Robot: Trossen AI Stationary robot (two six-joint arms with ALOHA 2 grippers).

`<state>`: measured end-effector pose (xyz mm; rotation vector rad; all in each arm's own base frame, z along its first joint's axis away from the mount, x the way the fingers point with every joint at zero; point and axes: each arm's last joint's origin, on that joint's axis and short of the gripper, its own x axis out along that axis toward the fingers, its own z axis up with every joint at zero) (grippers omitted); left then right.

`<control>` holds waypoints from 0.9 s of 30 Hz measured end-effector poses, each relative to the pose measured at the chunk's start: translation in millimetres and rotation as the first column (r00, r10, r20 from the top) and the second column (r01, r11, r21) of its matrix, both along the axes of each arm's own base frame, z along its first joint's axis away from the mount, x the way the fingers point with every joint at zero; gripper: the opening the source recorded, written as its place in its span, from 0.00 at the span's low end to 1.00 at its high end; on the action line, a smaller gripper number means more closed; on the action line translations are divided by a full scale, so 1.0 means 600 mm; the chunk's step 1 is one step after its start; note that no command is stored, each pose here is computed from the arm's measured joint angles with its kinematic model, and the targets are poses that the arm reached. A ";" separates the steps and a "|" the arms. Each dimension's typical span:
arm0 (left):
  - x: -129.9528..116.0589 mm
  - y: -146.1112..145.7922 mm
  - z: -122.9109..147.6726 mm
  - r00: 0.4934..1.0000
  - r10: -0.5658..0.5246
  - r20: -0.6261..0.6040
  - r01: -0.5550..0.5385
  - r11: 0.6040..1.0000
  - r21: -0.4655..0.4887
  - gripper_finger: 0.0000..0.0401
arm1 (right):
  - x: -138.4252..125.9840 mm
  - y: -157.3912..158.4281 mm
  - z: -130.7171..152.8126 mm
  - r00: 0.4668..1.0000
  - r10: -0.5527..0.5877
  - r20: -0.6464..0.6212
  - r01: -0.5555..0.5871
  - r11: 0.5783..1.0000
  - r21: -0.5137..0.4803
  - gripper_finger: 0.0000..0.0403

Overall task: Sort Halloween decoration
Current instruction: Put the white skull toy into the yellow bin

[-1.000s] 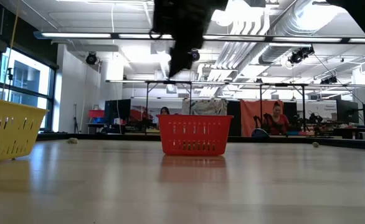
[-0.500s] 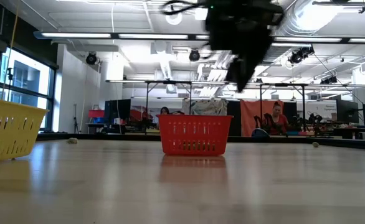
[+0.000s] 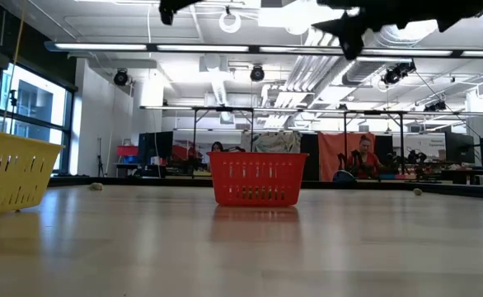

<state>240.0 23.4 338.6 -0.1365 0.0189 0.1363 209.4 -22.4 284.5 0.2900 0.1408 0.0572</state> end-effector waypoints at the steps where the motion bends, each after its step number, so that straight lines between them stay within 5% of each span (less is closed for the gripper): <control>1: 0.006 0.001 -0.005 1.000 0.000 -0.013 0.000 1.000 -0.001 0.50 | -0.001 -0.001 0.005 0.998 -0.004 0.065 0.006 1.000 -0.029 0.45; 4: 0.020 0.002 -0.020 0.999 -0.001 -0.054 0.001 1.000 0.011 0.50 | 0.000 -0.004 0.016 0.986 -0.009 0.165 0.024 0.996 -0.089 0.45; 9: 0.040 0.004 -0.040 0.993 -0.003 -0.114 0.015 0.995 0.103 0.50 | 0.011 -0.005 0.015 0.988 -0.001 0.157 0.025 0.988 -0.154 0.45; 20: 0.041 0.005 -0.046 0.989 0.014 -0.147 0.008 0.989 0.145 0.50 | 0.021 -0.012 0.006 0.985 -0.110 0.131 0.127 0.983 -0.136 0.45; 24: 0.028 0.011 -0.068 0.950 0.119 -0.288 -0.124 0.992 0.003 0.50 | 0.021 -0.015 0.006 0.975 -0.179 0.131 0.196 0.971 -0.136 0.45; 27: 0.002 0.033 -0.103 0.835 0.214 -0.507 -0.304 0.947 -0.102 0.50 | 0.021 -0.017 0.006 0.967 -0.218 0.130 0.235 0.963 -0.130 0.45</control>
